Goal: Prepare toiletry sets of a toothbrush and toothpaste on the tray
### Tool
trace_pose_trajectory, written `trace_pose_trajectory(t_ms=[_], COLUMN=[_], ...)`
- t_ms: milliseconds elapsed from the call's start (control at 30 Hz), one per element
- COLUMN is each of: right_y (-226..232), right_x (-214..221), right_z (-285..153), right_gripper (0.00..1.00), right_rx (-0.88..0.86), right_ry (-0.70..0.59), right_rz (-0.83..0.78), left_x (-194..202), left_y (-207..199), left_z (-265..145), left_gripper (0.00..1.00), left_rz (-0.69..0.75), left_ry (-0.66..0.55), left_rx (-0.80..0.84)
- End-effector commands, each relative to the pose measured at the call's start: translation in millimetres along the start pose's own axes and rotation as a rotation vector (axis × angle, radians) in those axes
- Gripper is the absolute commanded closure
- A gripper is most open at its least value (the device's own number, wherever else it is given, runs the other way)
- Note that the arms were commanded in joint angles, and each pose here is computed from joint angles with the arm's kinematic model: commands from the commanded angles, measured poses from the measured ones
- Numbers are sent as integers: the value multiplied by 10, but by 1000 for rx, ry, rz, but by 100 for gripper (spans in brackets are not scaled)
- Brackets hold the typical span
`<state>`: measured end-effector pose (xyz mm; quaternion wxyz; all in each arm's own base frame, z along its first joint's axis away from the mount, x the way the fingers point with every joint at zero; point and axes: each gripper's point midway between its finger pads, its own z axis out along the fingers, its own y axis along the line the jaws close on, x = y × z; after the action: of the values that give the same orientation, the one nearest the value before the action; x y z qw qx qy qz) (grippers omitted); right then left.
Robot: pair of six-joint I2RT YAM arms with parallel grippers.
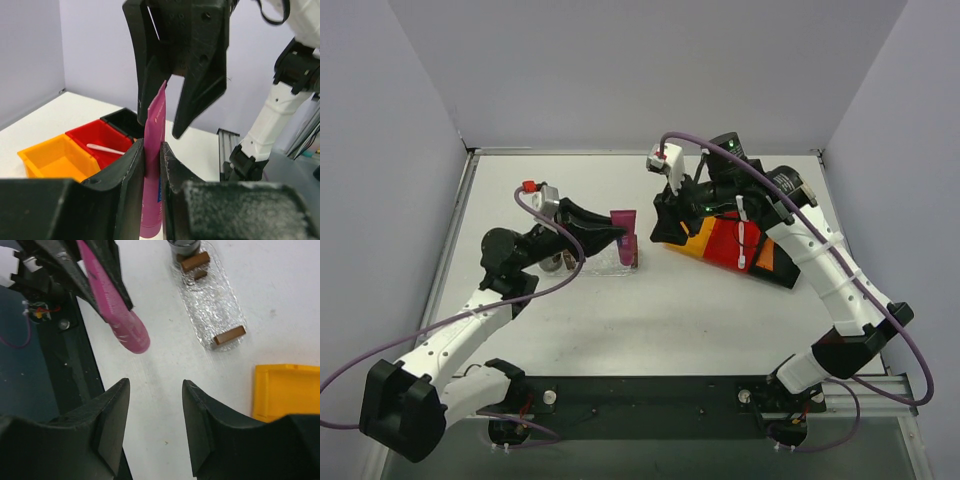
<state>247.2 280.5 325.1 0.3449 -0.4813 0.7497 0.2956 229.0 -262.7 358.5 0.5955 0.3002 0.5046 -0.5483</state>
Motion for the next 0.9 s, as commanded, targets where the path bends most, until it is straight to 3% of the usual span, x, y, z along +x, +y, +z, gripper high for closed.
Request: trace_pose_trajectory(t_ms=[0, 333, 667, 767, 867], right_y=[356, 489, 640, 680, 679], right_x=[-322, -570, -579, -610, -612], right_z=[-144, -45, 230, 252, 308], right_gripper=[57, 48, 43, 49, 61], right_rx=[-159, -223, -216, -234, -237], right_ry=[-136, -272, -250, -251, -241], right_rz=[-26, -66, -124, -119, -110], left_x=[-684, -1013, -1088, -1075, -1057], left_y=[-239, -192, -265, -275, -271], left_z=[112, 106, 19, -2, -22], left_gripper=[100, 100, 100, 100, 100], left_rz=[18, -43, -93, -106, -125], left_ry=[-182, -282, -328, -329, -332], left_rx=[82, 73, 86, 84, 81])
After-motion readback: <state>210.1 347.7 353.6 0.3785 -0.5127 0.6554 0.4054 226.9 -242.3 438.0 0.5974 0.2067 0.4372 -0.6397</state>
